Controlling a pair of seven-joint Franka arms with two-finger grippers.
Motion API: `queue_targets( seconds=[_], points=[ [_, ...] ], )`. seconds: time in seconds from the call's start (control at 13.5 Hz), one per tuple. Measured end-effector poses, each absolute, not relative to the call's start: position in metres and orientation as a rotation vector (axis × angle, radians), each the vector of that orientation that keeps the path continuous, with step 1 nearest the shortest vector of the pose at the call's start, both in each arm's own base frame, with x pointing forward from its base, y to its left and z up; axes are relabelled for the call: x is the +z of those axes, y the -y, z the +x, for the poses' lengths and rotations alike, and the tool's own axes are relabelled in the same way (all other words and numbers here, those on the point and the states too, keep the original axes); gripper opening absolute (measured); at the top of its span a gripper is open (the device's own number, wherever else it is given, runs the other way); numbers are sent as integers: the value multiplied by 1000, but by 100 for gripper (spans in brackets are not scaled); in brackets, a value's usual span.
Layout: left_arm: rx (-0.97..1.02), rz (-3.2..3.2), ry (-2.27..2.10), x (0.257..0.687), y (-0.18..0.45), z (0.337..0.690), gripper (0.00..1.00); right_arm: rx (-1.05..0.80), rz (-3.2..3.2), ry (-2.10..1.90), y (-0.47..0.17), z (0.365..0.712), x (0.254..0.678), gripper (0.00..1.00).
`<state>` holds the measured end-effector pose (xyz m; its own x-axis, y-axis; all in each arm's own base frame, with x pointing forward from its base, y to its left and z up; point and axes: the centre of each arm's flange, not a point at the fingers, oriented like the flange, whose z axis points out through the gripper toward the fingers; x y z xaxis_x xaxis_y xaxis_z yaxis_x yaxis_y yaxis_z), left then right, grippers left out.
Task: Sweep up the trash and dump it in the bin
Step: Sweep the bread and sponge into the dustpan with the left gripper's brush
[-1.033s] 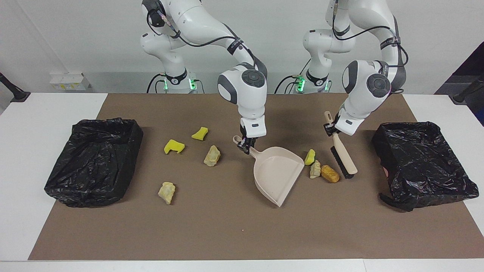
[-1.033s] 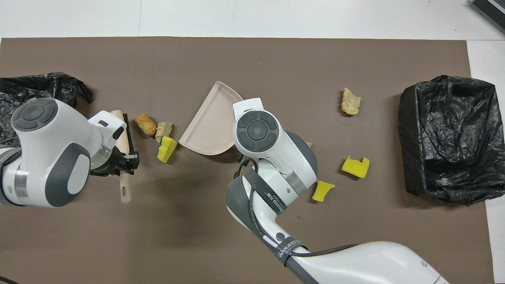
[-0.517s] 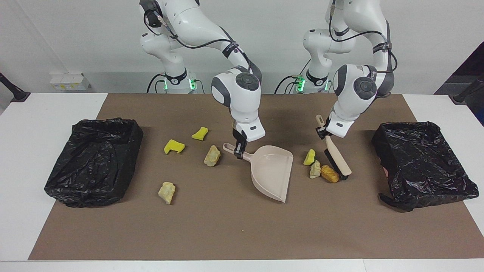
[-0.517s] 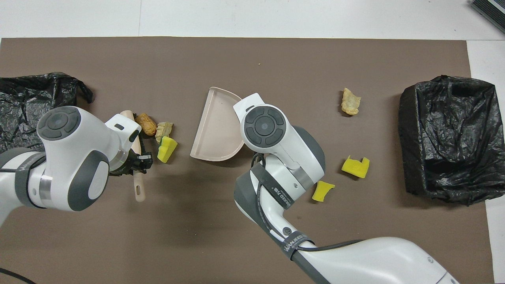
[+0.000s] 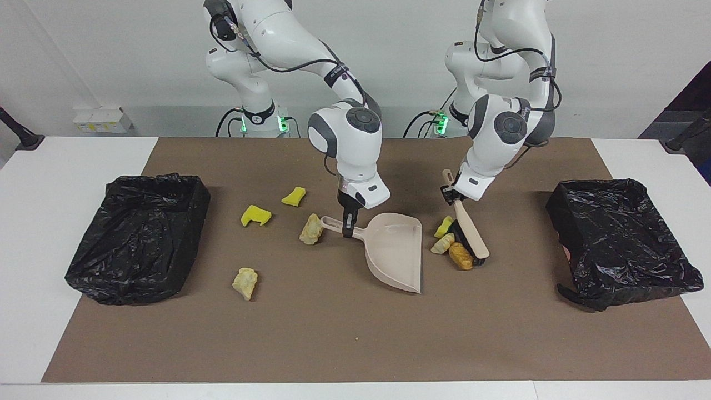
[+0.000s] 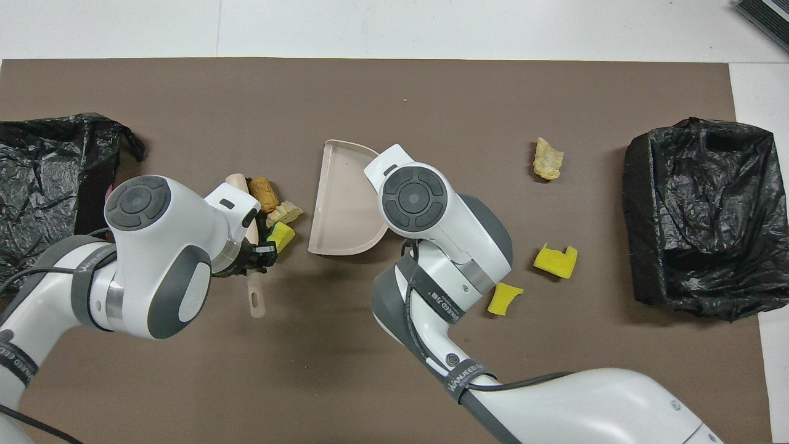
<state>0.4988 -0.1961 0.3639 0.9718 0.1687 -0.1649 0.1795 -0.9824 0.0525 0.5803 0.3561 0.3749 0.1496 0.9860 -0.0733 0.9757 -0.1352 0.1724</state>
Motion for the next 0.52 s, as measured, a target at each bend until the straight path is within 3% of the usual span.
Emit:
queue_targets(
  seconds=[0.52],
  points=[
    [-224, 2959, -180, 373, 262, 478, 26, 85, 2234, -1941, -357, 580, 375, 33]
  ],
)
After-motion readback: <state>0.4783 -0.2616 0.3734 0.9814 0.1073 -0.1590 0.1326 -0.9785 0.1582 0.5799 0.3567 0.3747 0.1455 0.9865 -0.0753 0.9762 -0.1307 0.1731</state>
